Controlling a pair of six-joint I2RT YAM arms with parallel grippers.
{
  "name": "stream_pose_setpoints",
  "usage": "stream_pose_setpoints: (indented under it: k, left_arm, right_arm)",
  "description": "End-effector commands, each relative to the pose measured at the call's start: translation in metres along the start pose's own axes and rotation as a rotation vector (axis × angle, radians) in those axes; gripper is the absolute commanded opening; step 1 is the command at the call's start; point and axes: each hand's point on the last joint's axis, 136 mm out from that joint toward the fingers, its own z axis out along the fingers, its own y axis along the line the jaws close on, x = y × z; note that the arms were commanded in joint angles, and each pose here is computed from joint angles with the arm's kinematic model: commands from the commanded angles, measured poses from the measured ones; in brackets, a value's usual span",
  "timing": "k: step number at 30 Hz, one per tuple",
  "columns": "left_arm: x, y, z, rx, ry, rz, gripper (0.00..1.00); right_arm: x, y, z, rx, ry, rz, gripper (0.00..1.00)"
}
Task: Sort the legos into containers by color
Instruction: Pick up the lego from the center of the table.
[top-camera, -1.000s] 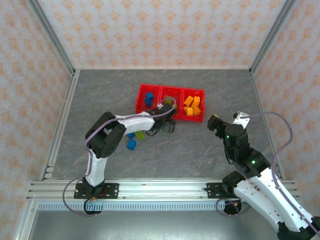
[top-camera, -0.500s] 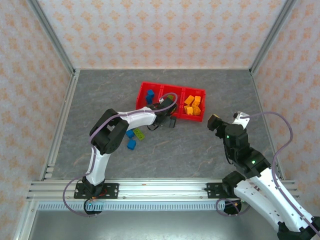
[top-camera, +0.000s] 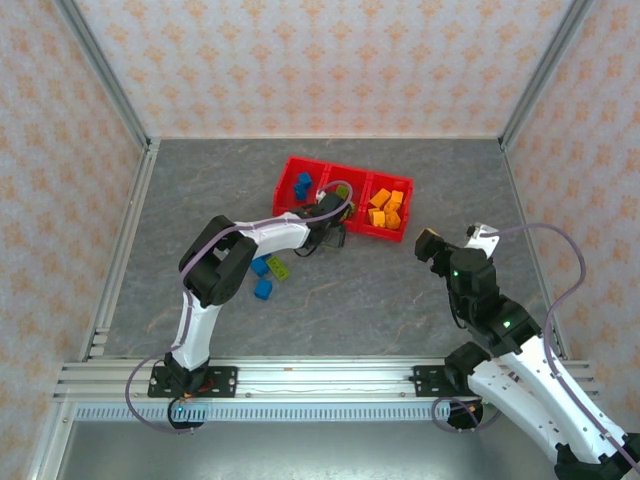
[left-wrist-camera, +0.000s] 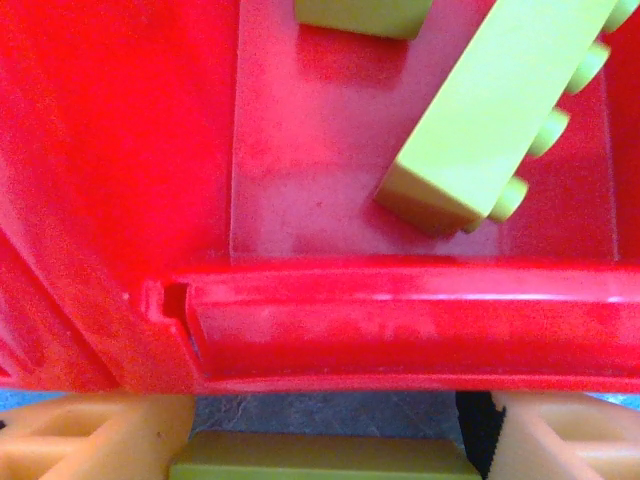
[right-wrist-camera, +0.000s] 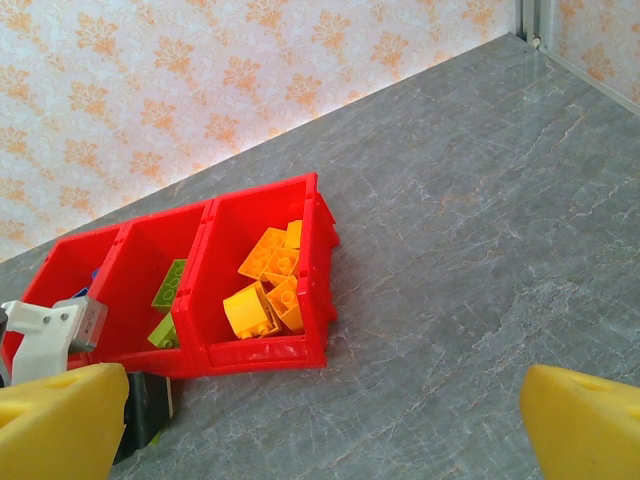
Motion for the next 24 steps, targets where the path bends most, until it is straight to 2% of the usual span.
stream_pose_setpoints:
  k: [1,8,11,15,18,19,24]
  left_arm:
    - [0.007,0.003,-0.001,0.0,0.01,-0.018,0.71]
    - [0.023,0.009,-0.004,0.003,0.035,-0.048,0.76]
    - [0.027,0.008,-0.006,0.017,0.036,-0.061,0.7]
    - [0.027,0.007,-0.016,0.039,0.029,-0.095,0.56]
    - [0.019,-0.001,-0.042,0.048,-0.03,-0.114,0.52]
    - [0.01,-0.005,-0.061,0.063,-0.074,-0.124,0.51]
    - [-0.023,-0.01,-0.114,0.096,-0.202,-0.173,0.46]
  right_arm:
    - [0.0,0.001,0.001,0.001,-0.008,-0.007,1.0]
    - [0.001,0.0,0.001,0.002,-0.007,-0.008,1.0]
    - [0.0,0.0,0.001,0.002,-0.007,-0.007,1.0]
    - [0.001,0.0,0.001,0.004,-0.006,-0.008,1.0]
    - [0.001,0.0,0.001,0.004,-0.007,-0.008,1.0]
    - [0.001,0.0,0.001,0.006,-0.008,-0.008,1.0]
    - [0.001,0.0,0.002,0.008,-0.006,-0.01,1.0]
